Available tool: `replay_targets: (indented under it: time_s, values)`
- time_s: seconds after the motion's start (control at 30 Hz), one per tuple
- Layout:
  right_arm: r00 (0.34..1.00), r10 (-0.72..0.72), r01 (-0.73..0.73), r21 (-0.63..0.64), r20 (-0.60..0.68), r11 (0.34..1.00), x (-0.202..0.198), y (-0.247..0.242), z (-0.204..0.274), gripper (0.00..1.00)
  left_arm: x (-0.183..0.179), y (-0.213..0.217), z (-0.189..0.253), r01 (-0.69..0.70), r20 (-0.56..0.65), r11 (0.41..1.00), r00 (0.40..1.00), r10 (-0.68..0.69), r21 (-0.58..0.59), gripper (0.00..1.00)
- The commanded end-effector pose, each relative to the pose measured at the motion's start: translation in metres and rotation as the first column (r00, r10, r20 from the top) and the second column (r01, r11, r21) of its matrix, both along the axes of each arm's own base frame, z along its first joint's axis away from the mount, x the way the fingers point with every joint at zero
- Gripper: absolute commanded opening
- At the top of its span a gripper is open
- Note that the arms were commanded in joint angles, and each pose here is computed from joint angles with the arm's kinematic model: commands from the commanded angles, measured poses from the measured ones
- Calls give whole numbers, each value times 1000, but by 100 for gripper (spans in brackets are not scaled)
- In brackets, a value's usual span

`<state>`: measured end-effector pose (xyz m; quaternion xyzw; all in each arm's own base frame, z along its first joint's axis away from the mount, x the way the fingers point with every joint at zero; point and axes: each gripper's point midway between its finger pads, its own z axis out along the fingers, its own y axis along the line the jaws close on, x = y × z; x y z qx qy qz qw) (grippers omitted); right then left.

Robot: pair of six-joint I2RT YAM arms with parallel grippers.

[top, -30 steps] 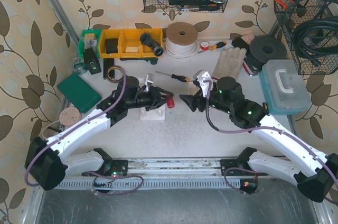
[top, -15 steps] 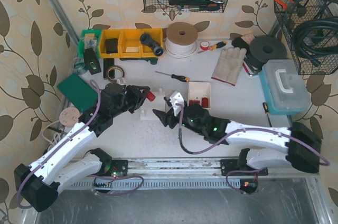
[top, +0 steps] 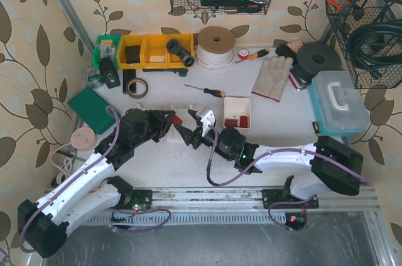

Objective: Install the large spring

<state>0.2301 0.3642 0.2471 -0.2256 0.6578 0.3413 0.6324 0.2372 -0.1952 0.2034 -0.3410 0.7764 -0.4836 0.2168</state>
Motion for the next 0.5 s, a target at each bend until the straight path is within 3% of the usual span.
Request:
replay_targets:
  time_s: [0.0,0.47]
  values:
    - [997,71,-72,33,26,997,-9,12,10,69,9,-7,34,-1,105,995,994,12,-102,0]
    - [1000,-10,10,-2,11,1000,3,4,-3,66,5,-10,58,12,156,990,988,11,-141,0]
